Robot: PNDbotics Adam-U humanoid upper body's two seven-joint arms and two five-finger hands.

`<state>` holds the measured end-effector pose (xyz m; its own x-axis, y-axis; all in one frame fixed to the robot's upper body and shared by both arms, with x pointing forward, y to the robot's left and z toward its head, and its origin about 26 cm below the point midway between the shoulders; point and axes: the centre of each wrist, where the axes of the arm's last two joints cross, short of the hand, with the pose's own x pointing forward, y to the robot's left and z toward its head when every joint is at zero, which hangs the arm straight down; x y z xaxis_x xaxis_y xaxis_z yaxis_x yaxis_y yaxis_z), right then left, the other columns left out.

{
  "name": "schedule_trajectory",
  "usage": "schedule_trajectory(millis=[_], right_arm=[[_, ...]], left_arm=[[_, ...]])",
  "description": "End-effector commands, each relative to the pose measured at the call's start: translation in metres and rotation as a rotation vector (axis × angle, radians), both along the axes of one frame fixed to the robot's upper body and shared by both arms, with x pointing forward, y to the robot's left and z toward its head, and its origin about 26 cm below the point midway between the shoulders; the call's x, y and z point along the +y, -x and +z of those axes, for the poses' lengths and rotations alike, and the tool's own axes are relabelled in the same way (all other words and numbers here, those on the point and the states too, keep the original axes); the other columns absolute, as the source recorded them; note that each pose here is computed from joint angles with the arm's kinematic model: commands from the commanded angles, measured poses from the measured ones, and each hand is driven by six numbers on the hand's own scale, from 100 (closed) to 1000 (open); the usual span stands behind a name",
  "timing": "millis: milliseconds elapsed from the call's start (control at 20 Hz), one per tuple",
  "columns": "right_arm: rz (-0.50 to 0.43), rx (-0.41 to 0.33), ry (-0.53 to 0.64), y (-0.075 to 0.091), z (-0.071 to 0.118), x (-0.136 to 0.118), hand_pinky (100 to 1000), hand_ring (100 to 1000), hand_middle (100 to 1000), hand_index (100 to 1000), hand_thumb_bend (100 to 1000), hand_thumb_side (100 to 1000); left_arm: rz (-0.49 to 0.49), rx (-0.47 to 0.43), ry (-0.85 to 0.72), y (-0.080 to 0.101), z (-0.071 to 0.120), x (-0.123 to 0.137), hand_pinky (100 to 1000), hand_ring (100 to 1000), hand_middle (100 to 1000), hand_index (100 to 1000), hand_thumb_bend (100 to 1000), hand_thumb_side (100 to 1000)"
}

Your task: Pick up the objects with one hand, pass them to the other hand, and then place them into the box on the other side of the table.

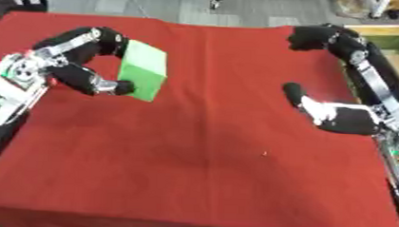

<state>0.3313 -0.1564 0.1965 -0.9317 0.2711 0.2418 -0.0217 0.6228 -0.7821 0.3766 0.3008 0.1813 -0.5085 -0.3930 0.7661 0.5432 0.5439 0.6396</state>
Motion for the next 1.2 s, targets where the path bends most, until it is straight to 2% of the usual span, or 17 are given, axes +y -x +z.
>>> schedule_trajectory(millis=[50, 350, 550, 750, 800, 850, 1200], right_arm=[[-0.001, -0.145, 0.066, 0.007, 0.013, 0.010, 775, 754, 757, 885, 369, 547], [-0.062, -0.373, 0.174, 0.012, 0.021, 0.023, 784, 754, 745, 885, 481, 548], [-0.064, -0.486, 0.236, 0.014, 0.022, 0.030, 784, 753, 741, 875, 540, 540], [-0.064, -0.538, 0.274, 0.012, 0.021, 0.035, 795, 768, 759, 880, 568, 541], [-0.062, -0.544, 0.284, 0.012, 0.020, 0.036, 798, 773, 763, 882, 608, 546], [-0.059, -0.551, 0.292, 0.012, 0.020, 0.038, 799, 774, 766, 883, 574, 544], [-0.037, -0.555, 0.315, 0.011, 0.019, 0.043, 798, 775, 768, 887, 571, 552]], left_arm=[[-0.062, 0.041, 0.023, -0.002, 0.008, -0.011, 756, 565, 523, 617, 571, 315], [-0.148, 0.145, 0.051, -0.002, 0.006, -0.029, 757, 568, 524, 620, 582, 312], [-0.204, 0.211, 0.045, -0.003, 0.007, -0.039, 758, 570, 526, 623, 586, 310], [-0.269, 0.268, 0.061, -0.001, 0.011, -0.049, 760, 572, 528, 626, 595, 313], [-0.282, 0.281, 0.069, 0.000, 0.012, -0.051, 760, 572, 528, 626, 595, 313], [-0.296, 0.292, 0.078, 0.000, 0.013, -0.054, 760, 572, 528, 626, 597, 313], [-0.343, 0.318, 0.121, 0.004, 0.023, -0.070, 759, 571, 526, 624, 599, 313]])
